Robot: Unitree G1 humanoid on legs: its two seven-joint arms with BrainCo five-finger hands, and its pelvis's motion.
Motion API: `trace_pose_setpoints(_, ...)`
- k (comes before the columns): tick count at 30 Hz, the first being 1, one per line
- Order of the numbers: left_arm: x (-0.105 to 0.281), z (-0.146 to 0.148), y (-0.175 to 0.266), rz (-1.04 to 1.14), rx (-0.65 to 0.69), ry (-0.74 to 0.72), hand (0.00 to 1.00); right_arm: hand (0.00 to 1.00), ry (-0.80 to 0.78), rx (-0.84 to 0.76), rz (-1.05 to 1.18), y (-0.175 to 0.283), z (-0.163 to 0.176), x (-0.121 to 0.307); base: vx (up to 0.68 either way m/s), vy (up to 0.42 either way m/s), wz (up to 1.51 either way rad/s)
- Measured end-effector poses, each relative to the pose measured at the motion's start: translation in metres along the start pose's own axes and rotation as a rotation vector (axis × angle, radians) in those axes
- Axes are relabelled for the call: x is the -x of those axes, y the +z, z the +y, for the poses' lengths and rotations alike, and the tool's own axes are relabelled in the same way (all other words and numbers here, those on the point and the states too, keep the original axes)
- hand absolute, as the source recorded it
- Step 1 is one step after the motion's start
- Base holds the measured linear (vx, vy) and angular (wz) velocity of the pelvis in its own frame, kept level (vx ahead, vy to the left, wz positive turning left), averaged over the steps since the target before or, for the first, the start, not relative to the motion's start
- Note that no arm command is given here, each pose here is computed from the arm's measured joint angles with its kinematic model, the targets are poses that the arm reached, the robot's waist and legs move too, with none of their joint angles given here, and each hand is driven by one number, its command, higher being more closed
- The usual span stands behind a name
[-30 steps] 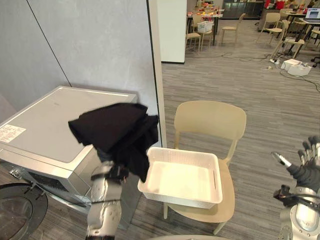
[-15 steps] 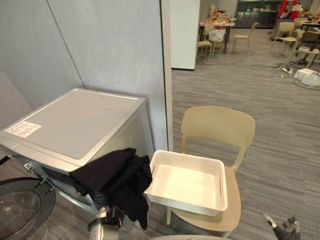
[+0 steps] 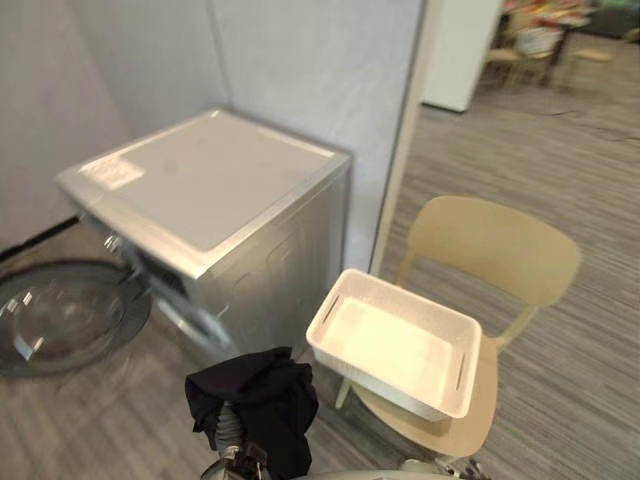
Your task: Pick up the laundry basket with both hands and put the clothes into the washing machine.
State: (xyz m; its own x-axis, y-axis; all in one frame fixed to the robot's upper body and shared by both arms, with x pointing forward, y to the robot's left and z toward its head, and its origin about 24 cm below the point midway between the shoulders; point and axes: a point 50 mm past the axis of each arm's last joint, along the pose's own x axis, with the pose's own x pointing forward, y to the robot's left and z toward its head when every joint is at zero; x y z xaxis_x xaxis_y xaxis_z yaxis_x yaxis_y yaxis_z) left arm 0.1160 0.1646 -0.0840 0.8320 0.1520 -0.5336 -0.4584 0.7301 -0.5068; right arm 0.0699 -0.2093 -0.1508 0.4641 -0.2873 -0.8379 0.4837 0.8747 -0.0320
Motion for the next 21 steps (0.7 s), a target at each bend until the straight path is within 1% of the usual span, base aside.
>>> trace_pose_setpoints(4, -0.008, -0.016, 0.005, -0.015, -0.032, -0.064, 1.0, 0.0, 0.056, 0.029, -0.051, 0.018, 0.021, -0.007, -0.05, 0.0, 0.86)
trace_pose_setpoints(6, -0.016, -0.024, 0.012, -0.034, -0.062, -0.101, 1.0, 0.0, 0.057, 0.02, -0.053, 0.018, 0.022, -0.007, -0.05, 0.203, 0.83)
trace_pose_setpoints(8, -0.021, -0.035, 0.018, -0.057, -0.067, -0.138, 1.0, 0.0, 0.03, -0.019, -0.039, 0.015, 0.018, -0.007, -0.01, 0.308, 0.67)
trace_pose_setpoints(10, -0.025, -0.045, 0.028, -0.101, -0.063, -0.172, 1.0, 0.0, -0.013, -0.105, 0.004, 0.003, 0.014, -0.005, -0.06, 0.37, 0.8)
trace_pose_setpoints(12, -0.027, -0.048, 0.031, -0.11, -0.071, -0.185, 1.0, 0.0, -0.023, -0.126, 0.056, -0.008, 0.014, -0.004, 0.01, 0.275, 0.76)
trace_pose_setpoints(14, -0.027, -0.047, 0.034, -0.11, -0.093, -0.196, 1.0, 0.0, -0.024, -0.13, 0.073, -0.009, 0.014, -0.005, -0.01, 0.281, 0.27)
trace_pose_setpoints(16, -0.029, -0.044, 0.04, -0.117, -0.126, -0.201, 1.0, 0.0, -0.01, -0.135, 0.053, 0.0, 0.019, -0.008, -0.05, 0.253, -0.05)
trace_pose_setpoints(18, -0.029, -0.047, 0.045, -0.128, -0.145, -0.221, 1.0, 0.0, -0.01, -0.157, 0.043, 0.003, 0.019, -0.008, -0.04, 0.234, 0.05)
trace_pose_setpoints(21, -0.028, -0.053, 0.041, -0.122, -0.18, -0.244, 1.0, 0.0, -0.038, -0.19, 0.006, 0.011, 0.009, -0.009, 0.06, 0.242, 0.23)
